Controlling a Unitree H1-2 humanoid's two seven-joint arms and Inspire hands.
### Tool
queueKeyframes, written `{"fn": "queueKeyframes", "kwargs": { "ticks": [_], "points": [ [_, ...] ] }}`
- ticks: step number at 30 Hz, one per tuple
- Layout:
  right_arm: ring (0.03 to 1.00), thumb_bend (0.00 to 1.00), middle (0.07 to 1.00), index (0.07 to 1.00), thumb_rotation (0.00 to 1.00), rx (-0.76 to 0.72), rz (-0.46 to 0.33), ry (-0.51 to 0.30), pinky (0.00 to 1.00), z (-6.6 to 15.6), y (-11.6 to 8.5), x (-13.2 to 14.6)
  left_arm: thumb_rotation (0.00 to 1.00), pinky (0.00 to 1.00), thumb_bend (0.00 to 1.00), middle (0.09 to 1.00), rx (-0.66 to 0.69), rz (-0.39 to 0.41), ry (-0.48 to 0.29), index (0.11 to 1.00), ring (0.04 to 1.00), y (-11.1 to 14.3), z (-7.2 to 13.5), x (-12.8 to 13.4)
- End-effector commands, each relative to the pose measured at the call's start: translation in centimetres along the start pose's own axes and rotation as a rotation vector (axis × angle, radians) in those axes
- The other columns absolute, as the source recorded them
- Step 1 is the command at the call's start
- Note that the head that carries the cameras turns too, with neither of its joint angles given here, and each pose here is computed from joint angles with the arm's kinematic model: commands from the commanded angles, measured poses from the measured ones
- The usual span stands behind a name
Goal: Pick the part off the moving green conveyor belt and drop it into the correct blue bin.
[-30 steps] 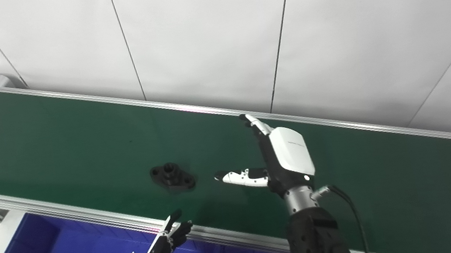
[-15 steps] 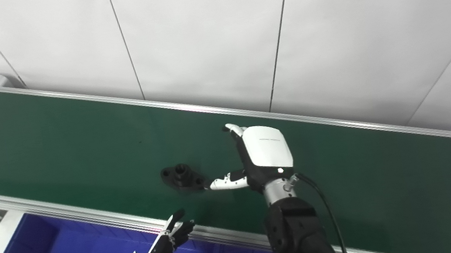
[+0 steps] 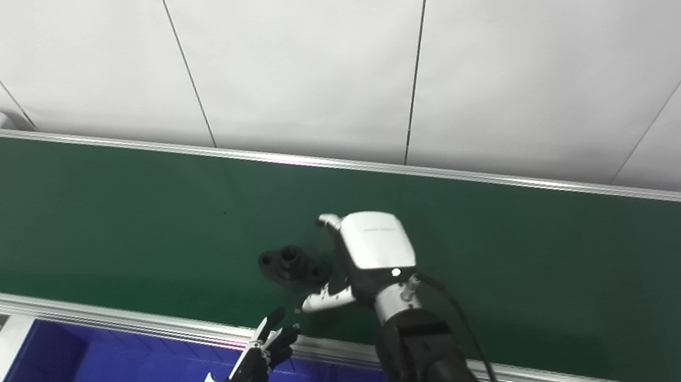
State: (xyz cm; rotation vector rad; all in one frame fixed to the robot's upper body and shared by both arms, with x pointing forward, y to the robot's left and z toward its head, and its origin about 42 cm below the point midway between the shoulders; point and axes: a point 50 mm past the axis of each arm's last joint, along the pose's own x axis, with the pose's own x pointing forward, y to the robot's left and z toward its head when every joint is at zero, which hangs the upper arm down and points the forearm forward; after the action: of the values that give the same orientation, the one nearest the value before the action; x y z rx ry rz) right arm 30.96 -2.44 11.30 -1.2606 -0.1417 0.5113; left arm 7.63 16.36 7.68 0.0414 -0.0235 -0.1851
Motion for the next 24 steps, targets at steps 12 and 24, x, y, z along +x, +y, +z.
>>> {"fn": "queueKeyframes", "kwargs": {
  "ticks": [12, 24],
  "points": [
    [0.545, 0.88, 0.696, 0.808, 0.52, -0.009, -0.034, -0.027, 0.45, 1.4, 0.5, 1.5, 0.85, 0.90, 0.77, 0.913, -0.012, 0.011, -0.030, 0.969, 0.921, -0.5, 1.0, -0.2],
    [0.266, 0.64, 0.381, 0.585, 0.20, 0.004, 0.019, 0.022, 0.20, -0.6, 2.3, 2.2, 0.85, 0.89, 0.77, 0.914, -0.012, 0.011, -0.032, 0.968, 0.919, -0.6, 1.2, -0.2]
  ]
}}
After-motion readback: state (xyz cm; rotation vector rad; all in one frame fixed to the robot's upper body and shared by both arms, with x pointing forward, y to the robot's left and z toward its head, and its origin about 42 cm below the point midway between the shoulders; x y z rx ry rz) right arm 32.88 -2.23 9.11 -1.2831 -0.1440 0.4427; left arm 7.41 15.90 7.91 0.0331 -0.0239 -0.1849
